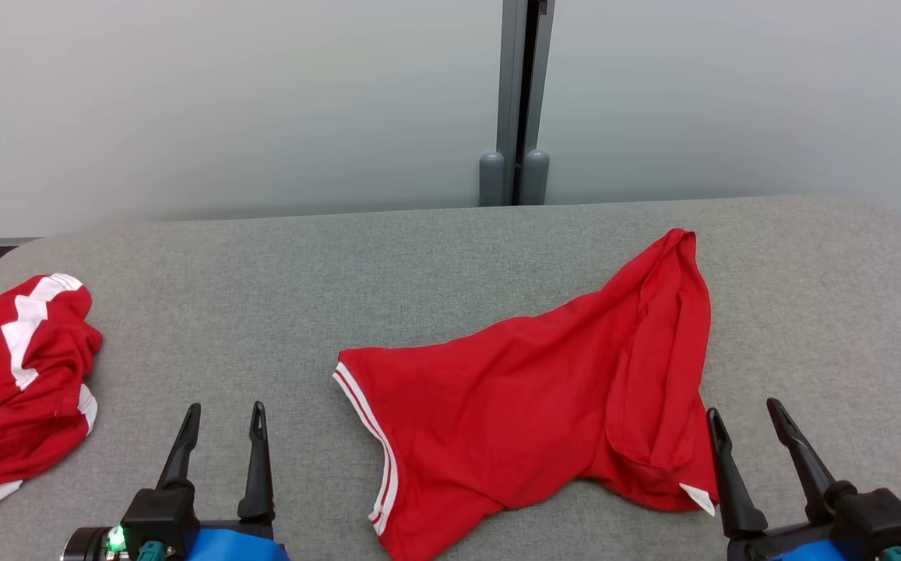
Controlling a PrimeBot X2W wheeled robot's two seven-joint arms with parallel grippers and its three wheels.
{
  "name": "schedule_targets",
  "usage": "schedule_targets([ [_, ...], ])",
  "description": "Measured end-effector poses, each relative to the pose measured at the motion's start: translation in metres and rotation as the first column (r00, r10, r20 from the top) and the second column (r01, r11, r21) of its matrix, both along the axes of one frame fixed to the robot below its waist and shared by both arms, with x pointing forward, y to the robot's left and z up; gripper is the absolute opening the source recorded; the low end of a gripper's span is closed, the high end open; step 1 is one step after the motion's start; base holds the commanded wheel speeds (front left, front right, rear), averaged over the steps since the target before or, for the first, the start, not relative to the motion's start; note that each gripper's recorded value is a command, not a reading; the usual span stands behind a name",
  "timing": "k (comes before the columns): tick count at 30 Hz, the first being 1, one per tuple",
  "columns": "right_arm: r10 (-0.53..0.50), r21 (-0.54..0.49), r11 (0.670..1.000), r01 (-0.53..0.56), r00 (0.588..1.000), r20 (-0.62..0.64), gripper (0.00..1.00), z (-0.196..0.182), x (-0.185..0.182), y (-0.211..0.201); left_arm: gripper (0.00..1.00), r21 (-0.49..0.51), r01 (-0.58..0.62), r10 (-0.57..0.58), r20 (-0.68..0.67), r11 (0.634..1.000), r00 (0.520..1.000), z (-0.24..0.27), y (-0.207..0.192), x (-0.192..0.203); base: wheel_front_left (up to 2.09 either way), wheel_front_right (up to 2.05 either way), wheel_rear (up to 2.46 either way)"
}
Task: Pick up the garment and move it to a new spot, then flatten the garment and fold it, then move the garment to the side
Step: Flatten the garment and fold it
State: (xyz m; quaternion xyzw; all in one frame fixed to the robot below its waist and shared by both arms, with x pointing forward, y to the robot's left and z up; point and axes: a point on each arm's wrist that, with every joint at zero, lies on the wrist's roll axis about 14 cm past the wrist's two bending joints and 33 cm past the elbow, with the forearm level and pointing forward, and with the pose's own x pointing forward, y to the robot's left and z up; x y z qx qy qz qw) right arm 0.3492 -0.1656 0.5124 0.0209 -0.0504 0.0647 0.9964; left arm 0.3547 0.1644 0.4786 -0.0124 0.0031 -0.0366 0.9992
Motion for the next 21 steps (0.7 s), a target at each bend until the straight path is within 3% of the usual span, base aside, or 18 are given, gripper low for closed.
schedule_targets([
  [12, 0.000, 0.003, 1.000, 0.000, 0.999, -0.034, 1.00, -0.011, -0.004, 0.005, 1.00, -0.002, 0.032, -0.032, -0.014, 0.999, 0.999, -0.005, -0.008, 0.000, 0.00, 0.00, 0.00],
  [21, 0.004, 0.007, 1.000, -0.003, 0.999, -0.053, 1.00, -0.017, -0.003, 0.007, 1.00, -0.014, 0.209, -0.209, -0.107, 0.978, 0.972, -0.033, -0.060, -0.015, 0.00, 0.00, 0.00],
])
